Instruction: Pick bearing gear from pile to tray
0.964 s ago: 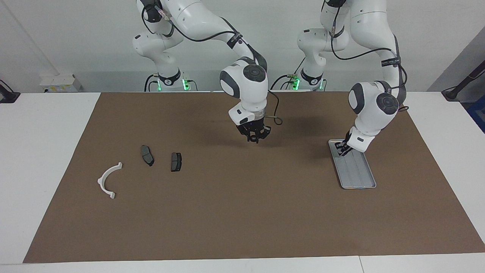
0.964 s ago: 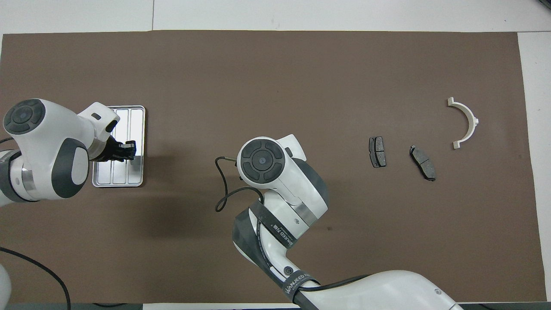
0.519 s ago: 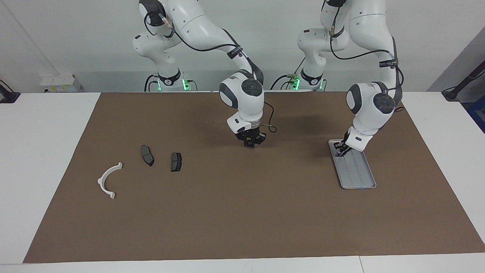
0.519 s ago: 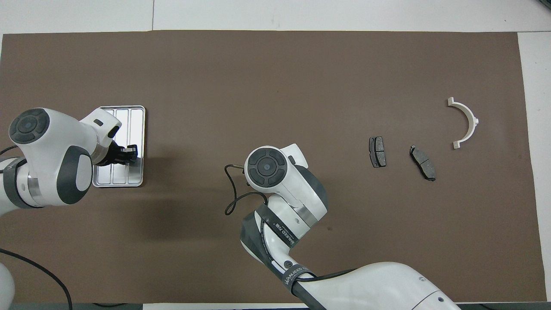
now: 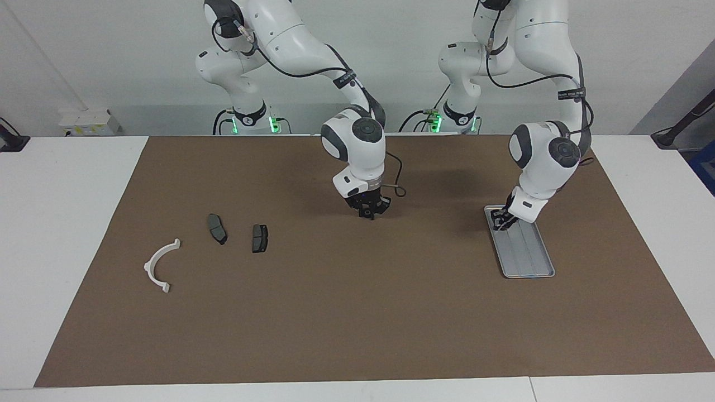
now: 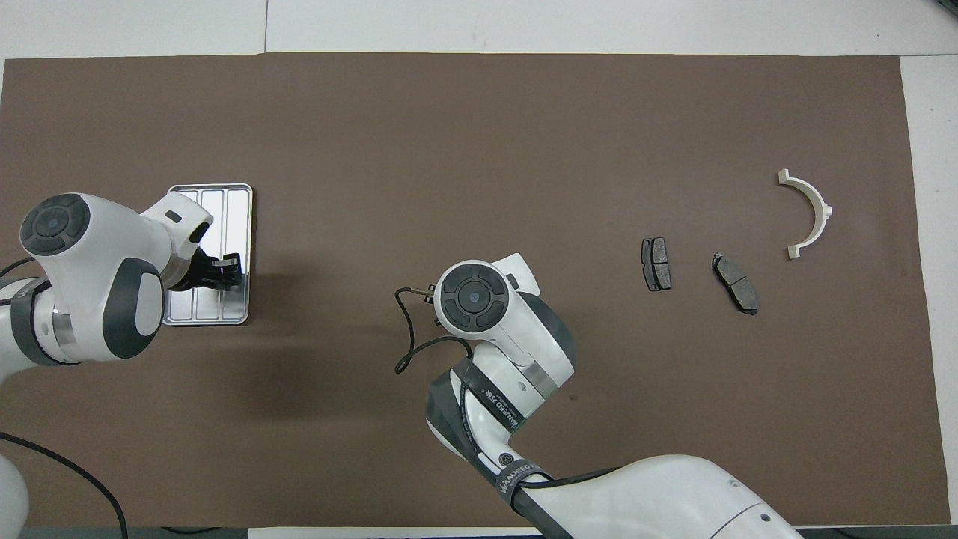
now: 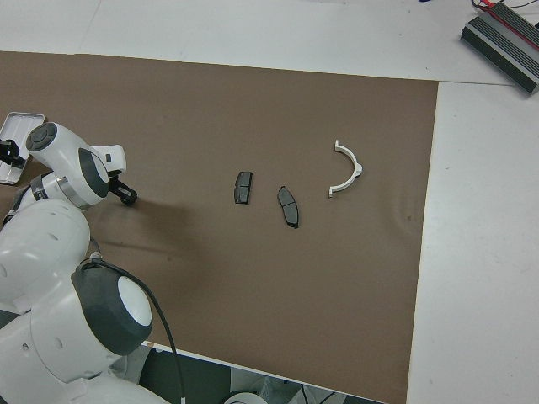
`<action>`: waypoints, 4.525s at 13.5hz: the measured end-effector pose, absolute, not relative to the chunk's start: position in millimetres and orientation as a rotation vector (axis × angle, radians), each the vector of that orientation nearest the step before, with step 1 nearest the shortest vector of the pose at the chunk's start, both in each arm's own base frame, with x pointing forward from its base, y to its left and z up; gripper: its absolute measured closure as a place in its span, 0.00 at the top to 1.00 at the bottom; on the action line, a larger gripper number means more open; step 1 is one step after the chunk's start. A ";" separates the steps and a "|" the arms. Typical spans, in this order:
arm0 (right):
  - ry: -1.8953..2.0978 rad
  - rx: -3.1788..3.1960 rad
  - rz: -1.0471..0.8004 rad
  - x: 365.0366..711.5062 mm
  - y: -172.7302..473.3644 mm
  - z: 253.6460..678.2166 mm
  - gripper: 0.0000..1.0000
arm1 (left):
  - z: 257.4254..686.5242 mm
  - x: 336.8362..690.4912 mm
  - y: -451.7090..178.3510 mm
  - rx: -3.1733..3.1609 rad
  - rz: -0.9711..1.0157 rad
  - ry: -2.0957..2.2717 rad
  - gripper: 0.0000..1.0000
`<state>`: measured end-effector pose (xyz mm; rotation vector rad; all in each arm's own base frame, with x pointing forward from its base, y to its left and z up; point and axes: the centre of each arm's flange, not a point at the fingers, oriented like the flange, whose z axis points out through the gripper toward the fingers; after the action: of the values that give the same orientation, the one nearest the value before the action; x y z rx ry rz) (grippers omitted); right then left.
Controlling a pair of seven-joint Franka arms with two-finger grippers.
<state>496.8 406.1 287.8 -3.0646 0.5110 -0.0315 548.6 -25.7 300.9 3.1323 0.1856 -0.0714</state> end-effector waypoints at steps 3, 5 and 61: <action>0.560 -3.052 -0.045 518.9 384.5 300.9 0.89 | 308.0 552.8 -25.9 3.131 -0.053 0.185 0.83; 0.541 -3.048 -0.070 547.7 362.6 338.8 1.00 | 328.7 563.8 -28.5 3.130 -0.052 0.182 1.00; 0.083 -3.150 0.030 541.8 -43.3 623.9 1.00 | 295.1 458.4 -426.0 3.087 -0.032 0.633 0.35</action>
<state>541.8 -43.3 623.9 -3.1498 0.0826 0.0304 458.4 -426.0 295.1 3.0868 0.6331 -0.0316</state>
